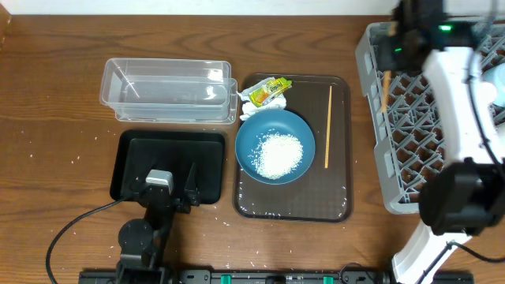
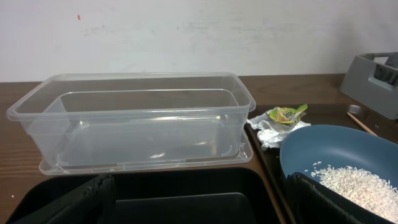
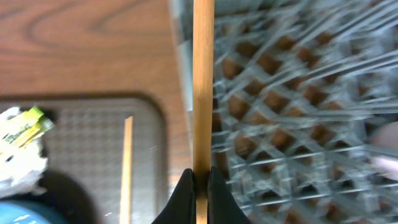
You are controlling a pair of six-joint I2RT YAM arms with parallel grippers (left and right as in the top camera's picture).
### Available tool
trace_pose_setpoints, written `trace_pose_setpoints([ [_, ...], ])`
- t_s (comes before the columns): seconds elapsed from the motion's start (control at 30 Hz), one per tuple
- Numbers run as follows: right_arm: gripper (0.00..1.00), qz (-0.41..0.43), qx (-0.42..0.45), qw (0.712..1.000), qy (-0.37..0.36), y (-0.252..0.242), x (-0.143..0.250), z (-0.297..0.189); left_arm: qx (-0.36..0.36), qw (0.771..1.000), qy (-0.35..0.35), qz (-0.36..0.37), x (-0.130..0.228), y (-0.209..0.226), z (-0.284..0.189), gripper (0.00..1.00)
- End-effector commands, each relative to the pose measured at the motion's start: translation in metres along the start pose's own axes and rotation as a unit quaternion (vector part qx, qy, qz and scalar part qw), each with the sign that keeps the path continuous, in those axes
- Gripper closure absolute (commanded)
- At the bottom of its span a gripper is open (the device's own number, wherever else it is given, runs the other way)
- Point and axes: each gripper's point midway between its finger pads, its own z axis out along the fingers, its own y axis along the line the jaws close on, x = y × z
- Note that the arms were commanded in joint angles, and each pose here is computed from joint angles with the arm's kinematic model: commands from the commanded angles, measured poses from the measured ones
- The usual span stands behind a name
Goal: Sort waste into correct bins and load items into the dishwasher rack
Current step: 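Lower the chopstick into the dish rack and open the right gripper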
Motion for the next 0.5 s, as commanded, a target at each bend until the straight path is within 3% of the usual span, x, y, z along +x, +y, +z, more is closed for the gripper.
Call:
trace_pose_setpoints([
  [0.0,0.99,-0.026,0.012,1.000,-0.003,-0.027,-0.004,0.006,0.003,1.000,0.025,-0.001,0.016,0.000,0.001,0.10],
  [0.47,0.99,-0.016,-0.047,0.999,-0.009,-0.035,0.006,0.051,0.004,1.000,0.025,-0.001,0.016,0.000,0.001,0.10],
])
